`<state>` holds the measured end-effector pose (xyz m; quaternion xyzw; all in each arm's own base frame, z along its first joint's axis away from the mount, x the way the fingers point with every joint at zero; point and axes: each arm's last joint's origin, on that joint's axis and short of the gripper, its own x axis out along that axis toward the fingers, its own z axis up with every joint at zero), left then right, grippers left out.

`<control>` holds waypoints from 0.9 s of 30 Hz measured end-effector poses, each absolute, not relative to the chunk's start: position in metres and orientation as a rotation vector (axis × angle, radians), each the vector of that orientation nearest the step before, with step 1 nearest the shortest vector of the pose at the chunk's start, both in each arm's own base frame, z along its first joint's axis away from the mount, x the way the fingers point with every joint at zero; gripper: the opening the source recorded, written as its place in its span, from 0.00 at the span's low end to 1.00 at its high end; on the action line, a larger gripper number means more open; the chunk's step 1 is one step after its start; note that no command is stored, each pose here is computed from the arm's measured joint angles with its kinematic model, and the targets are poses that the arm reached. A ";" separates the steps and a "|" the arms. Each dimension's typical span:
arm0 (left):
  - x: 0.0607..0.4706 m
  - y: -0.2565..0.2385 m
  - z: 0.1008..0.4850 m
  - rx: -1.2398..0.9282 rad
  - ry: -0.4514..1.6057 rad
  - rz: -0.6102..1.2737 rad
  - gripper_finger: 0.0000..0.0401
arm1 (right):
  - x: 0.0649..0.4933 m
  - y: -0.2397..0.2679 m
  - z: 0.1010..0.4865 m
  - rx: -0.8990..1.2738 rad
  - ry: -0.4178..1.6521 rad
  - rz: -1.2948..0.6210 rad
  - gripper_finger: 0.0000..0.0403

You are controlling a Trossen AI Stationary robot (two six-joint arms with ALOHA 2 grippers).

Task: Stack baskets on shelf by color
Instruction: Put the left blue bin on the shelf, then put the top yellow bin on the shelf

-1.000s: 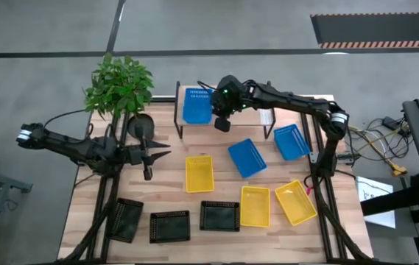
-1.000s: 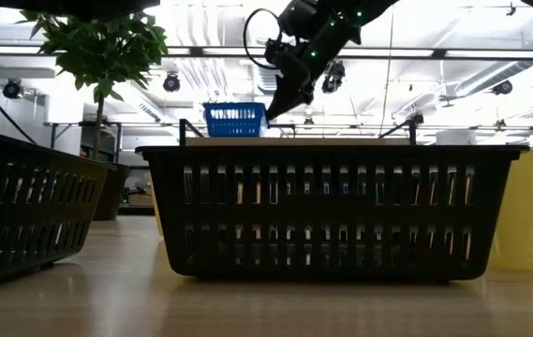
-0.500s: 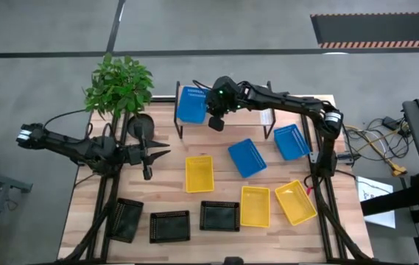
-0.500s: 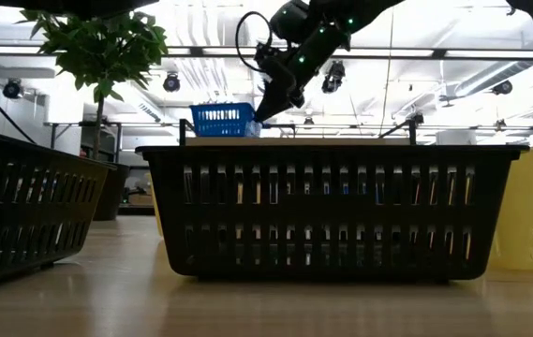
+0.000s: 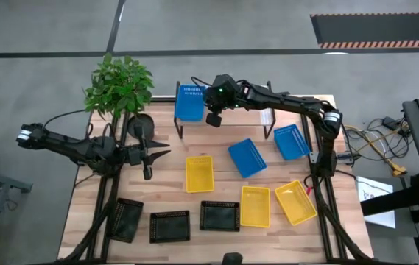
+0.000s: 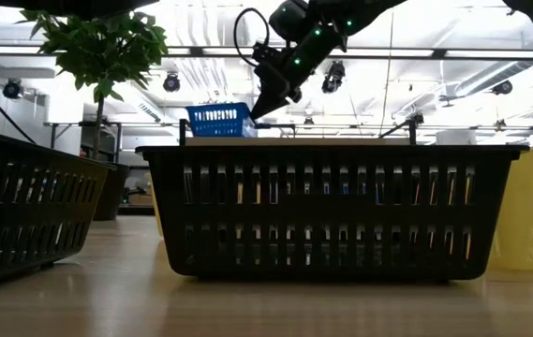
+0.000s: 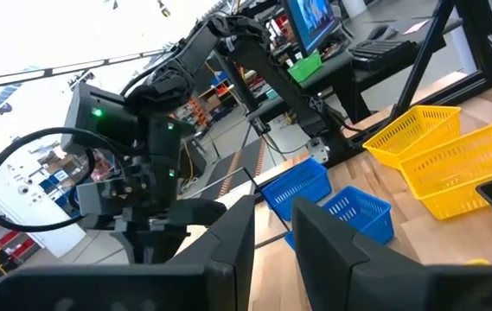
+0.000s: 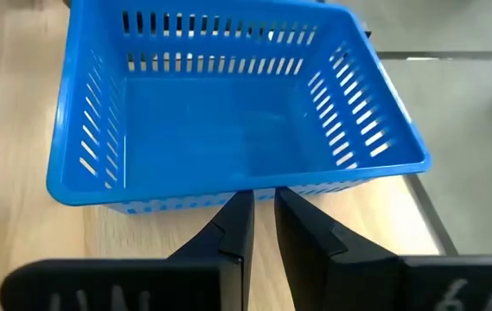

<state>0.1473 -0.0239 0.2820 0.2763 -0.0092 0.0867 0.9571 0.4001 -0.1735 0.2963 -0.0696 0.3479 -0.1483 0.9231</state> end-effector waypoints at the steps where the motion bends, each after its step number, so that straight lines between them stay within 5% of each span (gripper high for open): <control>1: 0.147 -0.024 0.282 0.561 -0.019 0.176 0.16 | 0.400 -0.174 0.297 -0.149 0.712 -0.309 0.11; 16: 0.147 -0.024 0.282 0.560 -0.018 0.176 0.16 | 0.391 -0.166 0.306 -0.149 0.758 -0.347 0.11; 27: 0.151 -0.025 0.281 0.561 -0.013 0.174 0.16 | 0.382 -0.080 0.329 -0.100 0.818 -0.120 0.11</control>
